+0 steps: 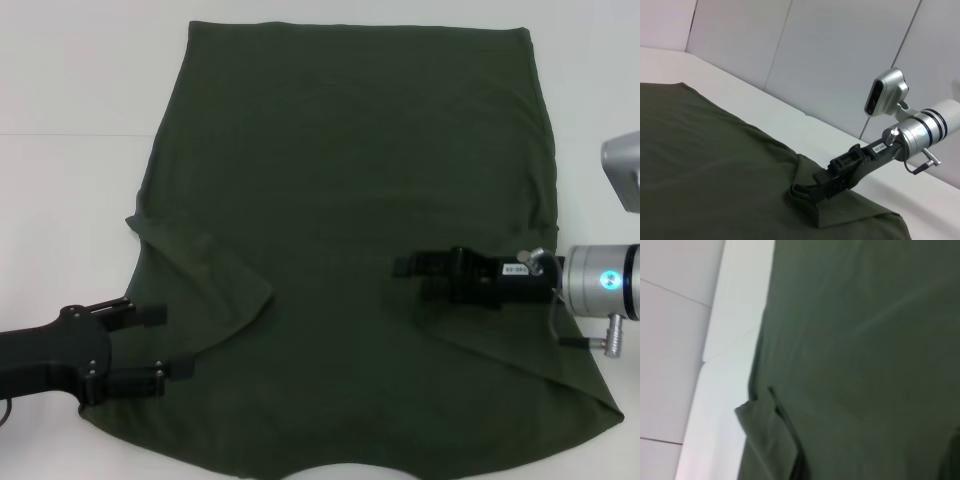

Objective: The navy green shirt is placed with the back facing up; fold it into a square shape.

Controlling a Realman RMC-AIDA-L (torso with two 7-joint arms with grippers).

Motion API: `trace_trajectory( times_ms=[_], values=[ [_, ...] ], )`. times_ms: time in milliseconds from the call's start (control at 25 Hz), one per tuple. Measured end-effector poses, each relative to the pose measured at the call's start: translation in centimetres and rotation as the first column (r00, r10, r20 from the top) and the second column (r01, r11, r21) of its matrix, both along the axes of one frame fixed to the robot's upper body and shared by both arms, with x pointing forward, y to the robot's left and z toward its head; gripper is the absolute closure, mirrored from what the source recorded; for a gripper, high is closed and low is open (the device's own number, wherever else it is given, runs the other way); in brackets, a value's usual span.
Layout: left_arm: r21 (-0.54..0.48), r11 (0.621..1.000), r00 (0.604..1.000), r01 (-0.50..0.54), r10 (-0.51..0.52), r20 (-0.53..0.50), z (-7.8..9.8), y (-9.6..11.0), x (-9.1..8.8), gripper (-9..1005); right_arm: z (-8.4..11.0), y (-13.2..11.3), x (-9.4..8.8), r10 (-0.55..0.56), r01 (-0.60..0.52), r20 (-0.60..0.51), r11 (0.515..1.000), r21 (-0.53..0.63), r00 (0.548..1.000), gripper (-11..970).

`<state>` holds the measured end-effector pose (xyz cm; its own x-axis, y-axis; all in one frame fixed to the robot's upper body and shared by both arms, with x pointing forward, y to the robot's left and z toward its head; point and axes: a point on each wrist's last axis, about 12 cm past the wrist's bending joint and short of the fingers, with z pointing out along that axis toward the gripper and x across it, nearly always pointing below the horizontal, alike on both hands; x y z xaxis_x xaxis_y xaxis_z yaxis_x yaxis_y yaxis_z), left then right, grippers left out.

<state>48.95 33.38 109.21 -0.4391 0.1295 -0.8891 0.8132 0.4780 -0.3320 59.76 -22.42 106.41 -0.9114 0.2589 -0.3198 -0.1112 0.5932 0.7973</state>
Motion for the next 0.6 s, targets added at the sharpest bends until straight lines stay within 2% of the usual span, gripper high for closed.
trace_trajectory(
  times_ms=[160, 280, 440, 600],
  values=[
    [0.001, 1.0, 1.0, 0.001, -0.001, -0.002, 0.0, 0.0, 0.0, 92, 0.7, 0.5, 0.3, 0.01, -0.011, 0.047, 0.999, 0.032, 0.999, 269],
    [-0.002, 1.0, 1.0, -0.001, 0.001, 0.0, 0.0, 0.0, 0.0, 92, 0.7, -0.6, -0.1, -0.014, 0.008, 0.083, 0.997, 0.072, 0.996, 269],
    [-0.009, 1.0, 1.0, -0.012, 0.012, 0.0, 0.0, 0.0, 0.0, 92, 0.6, -4.2, -1.7, -0.096, 0.076, 0.122, 0.985, 0.158, 0.988, 269],
    [-0.02, 1.0, 1.0, -0.016, 0.016, -0.014, 0.0, -0.2, 0.0, 92, 0.2, -9.5, -4.3, -0.228, 0.202, 0.102, 0.955, 0.218, 0.968, 268]
  ],
)
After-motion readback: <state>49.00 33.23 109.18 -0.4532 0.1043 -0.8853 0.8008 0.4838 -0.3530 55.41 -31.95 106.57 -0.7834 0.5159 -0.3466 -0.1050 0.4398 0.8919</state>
